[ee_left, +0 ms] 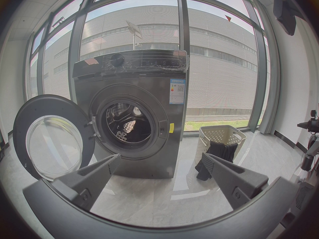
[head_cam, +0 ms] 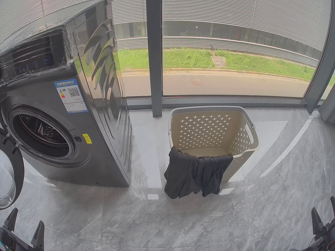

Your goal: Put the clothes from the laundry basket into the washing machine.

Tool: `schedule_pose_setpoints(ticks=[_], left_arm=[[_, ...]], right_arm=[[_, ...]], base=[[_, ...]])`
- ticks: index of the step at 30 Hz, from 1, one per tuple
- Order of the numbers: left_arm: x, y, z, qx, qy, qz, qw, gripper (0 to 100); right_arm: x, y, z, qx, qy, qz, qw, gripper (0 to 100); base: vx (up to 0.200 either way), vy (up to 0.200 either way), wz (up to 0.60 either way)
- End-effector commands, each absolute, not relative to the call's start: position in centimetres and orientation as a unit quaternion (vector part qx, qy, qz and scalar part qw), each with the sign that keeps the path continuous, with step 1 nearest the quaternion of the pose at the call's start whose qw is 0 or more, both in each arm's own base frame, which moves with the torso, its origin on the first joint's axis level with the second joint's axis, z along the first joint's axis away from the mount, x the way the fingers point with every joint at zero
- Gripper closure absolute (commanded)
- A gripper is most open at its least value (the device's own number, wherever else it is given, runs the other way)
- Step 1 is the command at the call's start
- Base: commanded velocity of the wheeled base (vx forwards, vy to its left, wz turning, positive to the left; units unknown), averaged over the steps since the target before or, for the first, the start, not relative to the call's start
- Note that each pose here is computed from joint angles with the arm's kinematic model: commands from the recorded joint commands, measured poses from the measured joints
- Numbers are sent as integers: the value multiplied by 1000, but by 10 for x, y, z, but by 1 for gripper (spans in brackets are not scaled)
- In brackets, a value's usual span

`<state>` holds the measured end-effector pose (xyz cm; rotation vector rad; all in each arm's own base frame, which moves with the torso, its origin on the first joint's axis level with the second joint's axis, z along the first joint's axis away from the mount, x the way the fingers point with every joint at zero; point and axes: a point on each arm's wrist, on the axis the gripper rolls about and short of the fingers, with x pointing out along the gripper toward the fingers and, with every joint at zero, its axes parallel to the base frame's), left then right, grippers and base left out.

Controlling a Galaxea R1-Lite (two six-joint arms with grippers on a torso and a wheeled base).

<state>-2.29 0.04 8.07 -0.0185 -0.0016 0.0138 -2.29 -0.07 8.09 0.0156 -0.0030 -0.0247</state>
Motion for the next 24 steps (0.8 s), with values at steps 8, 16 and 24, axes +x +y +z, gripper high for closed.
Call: schedule_pose_setpoints(ticks=[8,16,24], left_arm=[[-23,0,75,-9,0,7,1000,0],[-23,0,75,-8,0,5,1000,0],[-23,0,75,-9,0,6,1000,0]], right_arm=[[-23,-1,76,8,-1,-12,1000,0],[-23,-1,76,8,-1,-12,1000,0],[-23,-1,76,8,-1,-12,1000,0]], base=[[0,-175,0],[0,0,0],[0,-25,0]])
